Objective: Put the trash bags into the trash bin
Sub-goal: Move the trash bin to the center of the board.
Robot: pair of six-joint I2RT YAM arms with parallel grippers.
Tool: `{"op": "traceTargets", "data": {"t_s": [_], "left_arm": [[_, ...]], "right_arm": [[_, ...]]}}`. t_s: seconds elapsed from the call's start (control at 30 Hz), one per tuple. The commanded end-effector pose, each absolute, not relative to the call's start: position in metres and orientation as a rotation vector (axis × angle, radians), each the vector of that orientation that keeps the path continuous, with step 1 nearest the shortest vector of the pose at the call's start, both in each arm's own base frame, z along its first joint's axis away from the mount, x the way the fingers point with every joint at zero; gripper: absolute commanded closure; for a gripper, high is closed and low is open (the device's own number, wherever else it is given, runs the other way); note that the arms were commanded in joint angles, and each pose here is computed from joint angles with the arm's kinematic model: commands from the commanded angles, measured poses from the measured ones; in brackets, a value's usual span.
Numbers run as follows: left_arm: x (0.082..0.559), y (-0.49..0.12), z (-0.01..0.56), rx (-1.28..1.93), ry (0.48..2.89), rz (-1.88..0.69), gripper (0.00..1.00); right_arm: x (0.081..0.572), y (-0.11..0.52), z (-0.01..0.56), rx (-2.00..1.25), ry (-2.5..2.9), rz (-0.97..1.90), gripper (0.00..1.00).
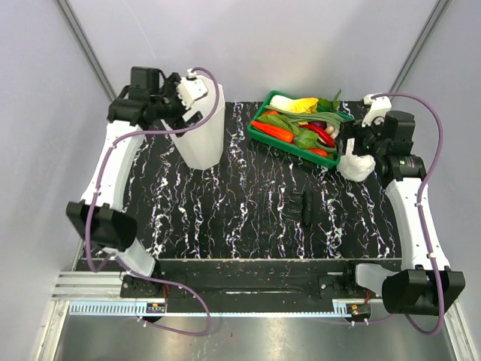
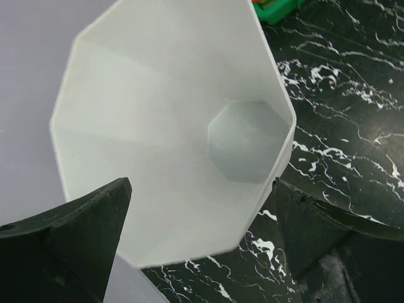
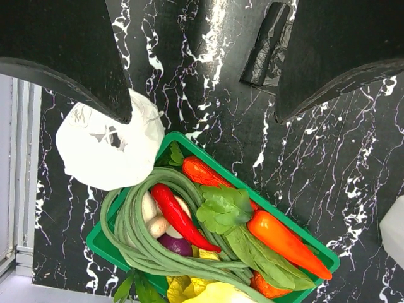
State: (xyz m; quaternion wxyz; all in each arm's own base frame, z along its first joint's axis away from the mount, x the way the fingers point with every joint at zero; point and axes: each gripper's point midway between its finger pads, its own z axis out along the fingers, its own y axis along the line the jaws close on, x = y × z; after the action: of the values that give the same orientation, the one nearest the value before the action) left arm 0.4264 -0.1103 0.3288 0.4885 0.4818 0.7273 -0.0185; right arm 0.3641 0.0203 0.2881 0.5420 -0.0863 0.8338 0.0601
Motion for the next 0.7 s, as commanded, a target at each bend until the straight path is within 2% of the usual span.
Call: {"op": "traceTargets", "data": {"t_s": [0.0, 0.27, 0.5, 0.6, 0.67], "left_arm": [[0.430, -0.127, 0.329, 1.365, 1.709, -0.072, 0.01], [0.447, -0.148, 0.302, 1.424, 1.747, -0.167, 0.02], [0.426, -0.155, 0.274, 1.498, 1.781, -0.265, 0.26], [0.418, -0.155, 0.267, 1.525, 1.794, -0.279, 0.39], [0.415, -0.155, 0.267, 1.531, 1.793, -0.280, 0.53]], "right_arm": [[0.364, 0.025, 0.292, -0.251, 1.967, 0.151, 0.00], [0.362, 0.024, 0.277, -0.262, 1.996, 0.147, 0.00], [0.363, 0.022, 0.270, -0.267, 2.003, 0.130, 0.00], [0.363, 0.021, 0.267, -0.261, 2.007, 0.133, 0.00], [0.363, 0.022, 0.266, -0.258, 2.008, 0.136, 0.00]]}}
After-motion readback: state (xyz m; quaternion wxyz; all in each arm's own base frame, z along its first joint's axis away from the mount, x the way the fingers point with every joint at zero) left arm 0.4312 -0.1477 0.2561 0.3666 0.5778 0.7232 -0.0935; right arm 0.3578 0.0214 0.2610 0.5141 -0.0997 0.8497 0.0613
